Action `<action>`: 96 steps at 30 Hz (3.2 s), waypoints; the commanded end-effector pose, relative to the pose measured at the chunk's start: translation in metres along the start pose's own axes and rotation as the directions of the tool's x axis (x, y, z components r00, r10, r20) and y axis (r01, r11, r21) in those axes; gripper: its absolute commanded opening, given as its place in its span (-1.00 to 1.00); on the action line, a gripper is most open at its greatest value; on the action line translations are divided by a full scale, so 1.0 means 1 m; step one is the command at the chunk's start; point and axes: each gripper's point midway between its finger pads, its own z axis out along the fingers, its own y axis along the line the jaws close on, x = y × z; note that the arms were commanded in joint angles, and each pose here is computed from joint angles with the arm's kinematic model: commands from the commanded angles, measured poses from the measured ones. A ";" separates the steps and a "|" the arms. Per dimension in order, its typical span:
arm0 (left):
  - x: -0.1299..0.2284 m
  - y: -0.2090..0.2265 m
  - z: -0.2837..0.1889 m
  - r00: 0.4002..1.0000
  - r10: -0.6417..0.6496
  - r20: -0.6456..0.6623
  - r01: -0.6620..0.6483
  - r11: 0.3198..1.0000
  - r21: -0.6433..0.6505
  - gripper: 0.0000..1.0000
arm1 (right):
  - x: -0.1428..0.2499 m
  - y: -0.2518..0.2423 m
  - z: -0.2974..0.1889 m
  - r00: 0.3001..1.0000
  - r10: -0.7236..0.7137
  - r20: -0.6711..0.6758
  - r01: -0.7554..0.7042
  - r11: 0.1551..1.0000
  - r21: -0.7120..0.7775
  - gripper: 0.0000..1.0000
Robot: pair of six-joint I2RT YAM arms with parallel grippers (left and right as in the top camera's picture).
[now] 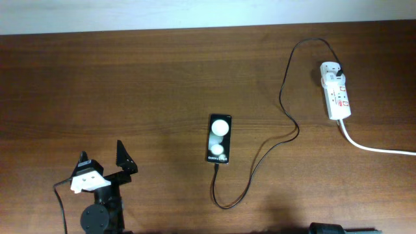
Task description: Plug charger to phone and switch on socket
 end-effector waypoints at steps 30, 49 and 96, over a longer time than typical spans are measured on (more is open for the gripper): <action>0.028 0.003 0.001 0.997 0.019 -0.078 -0.020 1.000 -0.009 0.98 | -0.005 0.005 -0.008 0.998 0.055 0.007 -0.054 0.994 -0.091 0.14; 0.039 -0.027 -0.003 0.946 0.315 -0.080 -0.295 0.935 0.198 0.98 | 0.018 -0.012 0.005 0.999 0.025 -0.021 -0.026 0.999 -0.029 0.23; 0.039 -0.027 -0.003 0.946 0.315 -0.081 -0.295 0.935 0.195 0.98 | 0.479 -0.145 -0.083 0.682 0.164 -0.713 0.074 0.954 0.290 0.97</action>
